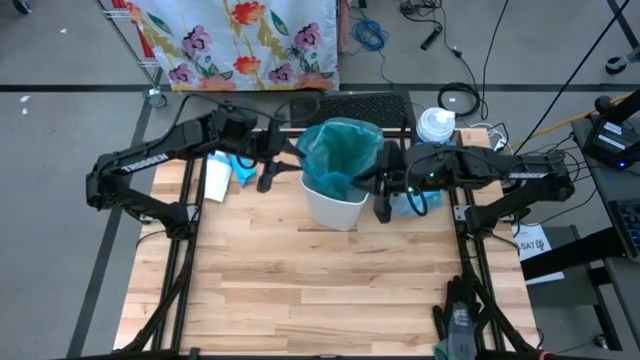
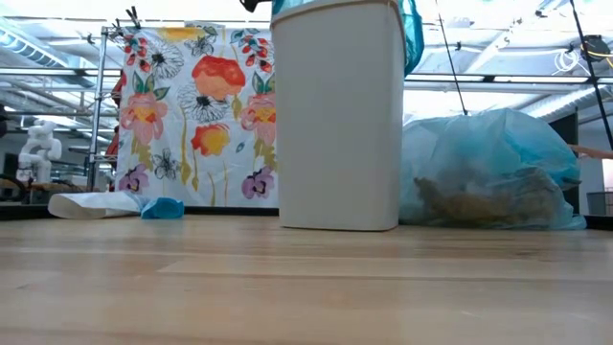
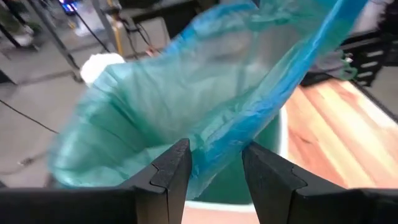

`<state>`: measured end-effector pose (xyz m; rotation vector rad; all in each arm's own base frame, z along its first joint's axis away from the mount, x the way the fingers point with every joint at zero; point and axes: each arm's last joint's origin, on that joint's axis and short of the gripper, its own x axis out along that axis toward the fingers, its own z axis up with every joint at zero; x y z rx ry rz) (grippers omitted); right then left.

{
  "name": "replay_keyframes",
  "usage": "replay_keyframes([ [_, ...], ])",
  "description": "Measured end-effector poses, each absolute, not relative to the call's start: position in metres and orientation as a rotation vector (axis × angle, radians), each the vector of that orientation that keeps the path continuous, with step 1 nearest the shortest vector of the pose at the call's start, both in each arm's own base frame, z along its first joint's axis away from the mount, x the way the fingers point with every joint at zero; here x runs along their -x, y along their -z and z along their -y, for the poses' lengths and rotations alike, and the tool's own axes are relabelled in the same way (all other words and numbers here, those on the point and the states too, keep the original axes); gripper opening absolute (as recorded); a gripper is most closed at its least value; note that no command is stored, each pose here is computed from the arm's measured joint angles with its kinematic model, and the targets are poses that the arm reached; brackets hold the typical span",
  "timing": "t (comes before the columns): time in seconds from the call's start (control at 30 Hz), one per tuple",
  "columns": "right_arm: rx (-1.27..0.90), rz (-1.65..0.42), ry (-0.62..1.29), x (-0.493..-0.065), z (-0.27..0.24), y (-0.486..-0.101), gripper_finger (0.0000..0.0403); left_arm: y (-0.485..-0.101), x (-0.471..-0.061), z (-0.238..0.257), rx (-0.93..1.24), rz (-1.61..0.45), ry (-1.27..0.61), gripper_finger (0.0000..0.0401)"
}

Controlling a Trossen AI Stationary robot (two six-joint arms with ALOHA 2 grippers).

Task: Place trash/remove bag and relplace
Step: Put the blue trash bag into the trash bin

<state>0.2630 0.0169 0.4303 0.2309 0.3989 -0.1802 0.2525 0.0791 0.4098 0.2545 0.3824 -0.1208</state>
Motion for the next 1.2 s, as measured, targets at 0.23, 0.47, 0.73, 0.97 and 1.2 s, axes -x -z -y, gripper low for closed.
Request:
replay_keyframes([
  [0.23, -0.377, -0.503, 0.199, -0.257, -0.028, -0.420, 0.0000, -0.400, -0.250, -0.067, -0.155, -0.490, 0.169, 0.0148],
  [0.47, -0.457, -0.589, 0.215, -0.251, -0.038, -0.413, 0.0000, -0.392, -0.247, -0.056, -0.125, -0.584, 0.219, 0.0147],
  [0.73, -0.499, -0.654, 0.227, -0.255, -0.047, -0.404, 0.0000, -0.390, -0.248, -0.045, -0.130, -0.602, 0.264, 0.0147],
  [0.97, -0.487, -0.772, 0.277, -0.265, -0.050, -0.385, 0.0000, -0.383, -0.250, -0.040, -0.098, -0.667, 0.290, 0.0147],
  [1.2, -0.411, -0.848, 0.285, -0.285, -0.053, -0.365, 0.0000, -0.358, -0.257, -0.043, -0.074, -0.733, 0.289, 0.0147],
])
